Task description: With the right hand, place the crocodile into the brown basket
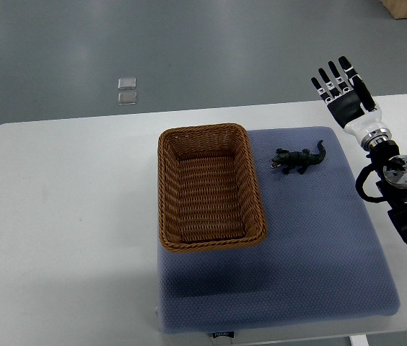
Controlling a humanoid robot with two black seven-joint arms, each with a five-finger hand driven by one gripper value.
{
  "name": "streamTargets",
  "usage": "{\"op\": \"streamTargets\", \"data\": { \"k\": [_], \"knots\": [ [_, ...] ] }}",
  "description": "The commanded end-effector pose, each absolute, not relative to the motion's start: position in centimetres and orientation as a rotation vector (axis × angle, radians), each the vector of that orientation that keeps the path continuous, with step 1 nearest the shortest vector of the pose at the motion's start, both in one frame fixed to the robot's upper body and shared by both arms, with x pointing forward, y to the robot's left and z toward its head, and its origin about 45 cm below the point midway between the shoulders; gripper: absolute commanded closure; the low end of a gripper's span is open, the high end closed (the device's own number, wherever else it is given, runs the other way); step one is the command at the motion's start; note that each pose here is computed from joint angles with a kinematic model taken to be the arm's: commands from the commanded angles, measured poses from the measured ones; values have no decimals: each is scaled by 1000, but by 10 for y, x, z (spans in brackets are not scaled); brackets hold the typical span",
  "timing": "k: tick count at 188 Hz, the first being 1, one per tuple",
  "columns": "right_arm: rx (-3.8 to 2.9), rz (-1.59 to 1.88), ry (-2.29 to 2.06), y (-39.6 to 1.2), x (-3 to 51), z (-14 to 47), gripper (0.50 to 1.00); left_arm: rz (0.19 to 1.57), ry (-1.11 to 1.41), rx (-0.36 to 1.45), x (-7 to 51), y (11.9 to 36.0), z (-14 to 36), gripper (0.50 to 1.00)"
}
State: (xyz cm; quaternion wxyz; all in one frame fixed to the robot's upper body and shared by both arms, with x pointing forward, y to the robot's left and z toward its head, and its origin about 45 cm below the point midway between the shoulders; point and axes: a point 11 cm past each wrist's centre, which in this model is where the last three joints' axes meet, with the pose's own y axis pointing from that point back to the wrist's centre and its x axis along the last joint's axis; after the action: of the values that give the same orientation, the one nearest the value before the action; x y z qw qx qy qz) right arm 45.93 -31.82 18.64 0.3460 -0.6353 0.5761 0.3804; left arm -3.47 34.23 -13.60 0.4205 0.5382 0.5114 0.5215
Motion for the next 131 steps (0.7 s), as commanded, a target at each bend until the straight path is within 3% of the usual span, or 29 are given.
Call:
{"op": "streamTargets", "data": {
  "k": [1,85,131],
  "knots": [
    [-1648,986,1496,-318,459,186,570,1307,1281,1349,-35,342,-136,500],
    [-1695,955,1494,-320,462,194,570,1308,1282,1348,-35,342,-136,500],
    [-2015,851,1522,-302,468,208,570,1309,1282,1349,-35,343,-136,500]
  ]
}}
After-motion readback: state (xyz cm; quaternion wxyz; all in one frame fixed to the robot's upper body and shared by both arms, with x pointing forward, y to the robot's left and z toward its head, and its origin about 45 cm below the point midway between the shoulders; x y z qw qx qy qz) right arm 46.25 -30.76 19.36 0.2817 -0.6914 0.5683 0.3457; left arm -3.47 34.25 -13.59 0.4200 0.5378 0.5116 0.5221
